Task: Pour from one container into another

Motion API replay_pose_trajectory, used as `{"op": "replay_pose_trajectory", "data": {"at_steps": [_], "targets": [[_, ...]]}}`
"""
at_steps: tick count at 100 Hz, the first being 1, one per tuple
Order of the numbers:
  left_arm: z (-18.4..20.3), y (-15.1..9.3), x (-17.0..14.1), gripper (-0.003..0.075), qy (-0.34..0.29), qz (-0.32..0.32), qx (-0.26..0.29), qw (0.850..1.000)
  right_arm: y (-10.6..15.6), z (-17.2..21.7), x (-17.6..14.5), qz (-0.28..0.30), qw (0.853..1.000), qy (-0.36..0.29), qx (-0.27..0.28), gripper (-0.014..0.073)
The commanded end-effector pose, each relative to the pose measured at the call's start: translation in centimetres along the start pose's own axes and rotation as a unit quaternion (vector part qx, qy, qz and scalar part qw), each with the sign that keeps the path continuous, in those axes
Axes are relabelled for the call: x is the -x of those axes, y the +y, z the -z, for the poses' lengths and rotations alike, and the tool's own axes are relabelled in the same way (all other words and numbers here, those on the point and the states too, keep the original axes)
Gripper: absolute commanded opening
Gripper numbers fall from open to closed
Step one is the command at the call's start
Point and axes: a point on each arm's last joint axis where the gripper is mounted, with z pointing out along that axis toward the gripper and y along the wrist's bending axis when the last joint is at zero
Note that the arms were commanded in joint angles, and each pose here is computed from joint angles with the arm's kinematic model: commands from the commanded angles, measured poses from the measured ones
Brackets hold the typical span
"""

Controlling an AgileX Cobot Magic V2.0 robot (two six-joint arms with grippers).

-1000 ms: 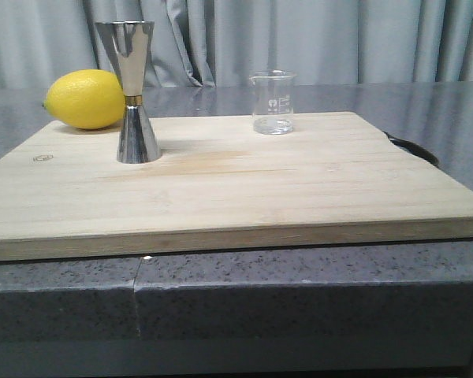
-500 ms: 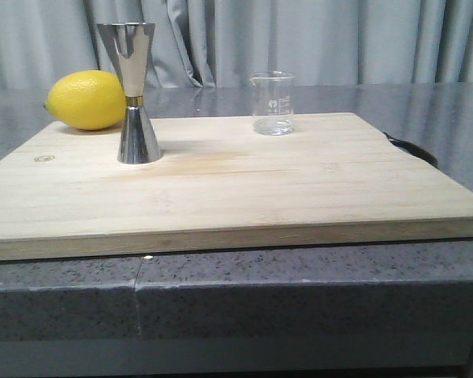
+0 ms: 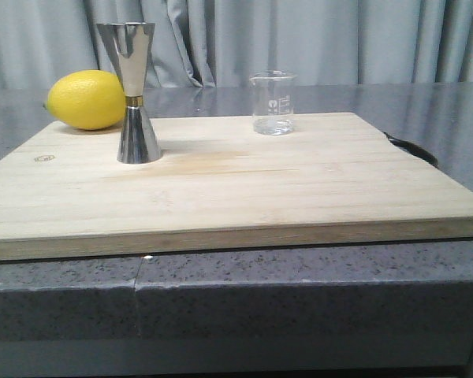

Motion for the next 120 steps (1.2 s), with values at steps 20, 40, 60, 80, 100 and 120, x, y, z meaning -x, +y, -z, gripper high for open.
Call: {"op": "replay_pose_trajectory", "data": {"at_steps": [20,40,60,80,100,120], "targets": [[-0.13,-0.03,-0.67,0.0223,0.012,0.016,-0.004,1.000,0.01,-0.01,1.21,0.000,0.999,-0.052,0.001,0.0102],[-0.13,0.03,-0.68,-0.0019,0.013,0.015,-0.001,1.000,0.01,0.04,1.63,0.000,0.997,-0.076,0.001,-0.0069],[-0.13,0.03,-0.68,-0.0019,0.013,0.015,-0.001,1.000,0.01,0.03,1.58,0.000,0.997,-0.075,0.001,-0.0070],[-0.13,0.01,-0.68,-0.0019,0.012,0.015,-0.002,1.000,0.01,0.03,1.58,0.000,0.997,-0.074,0.001,-0.0070],[-0.13,0.01,-0.68,-0.0019,0.012,0.015,-0.002,1.000,0.01,0.03,1.58,0.000,0.997,-0.074,0.001,-0.0070],[-0.13,0.01,-0.68,-0.0019,0.012,0.015,-0.002,1.000,0.01,0.03,1.58,0.000,0.997,-0.074,0.001,-0.0070]]}}
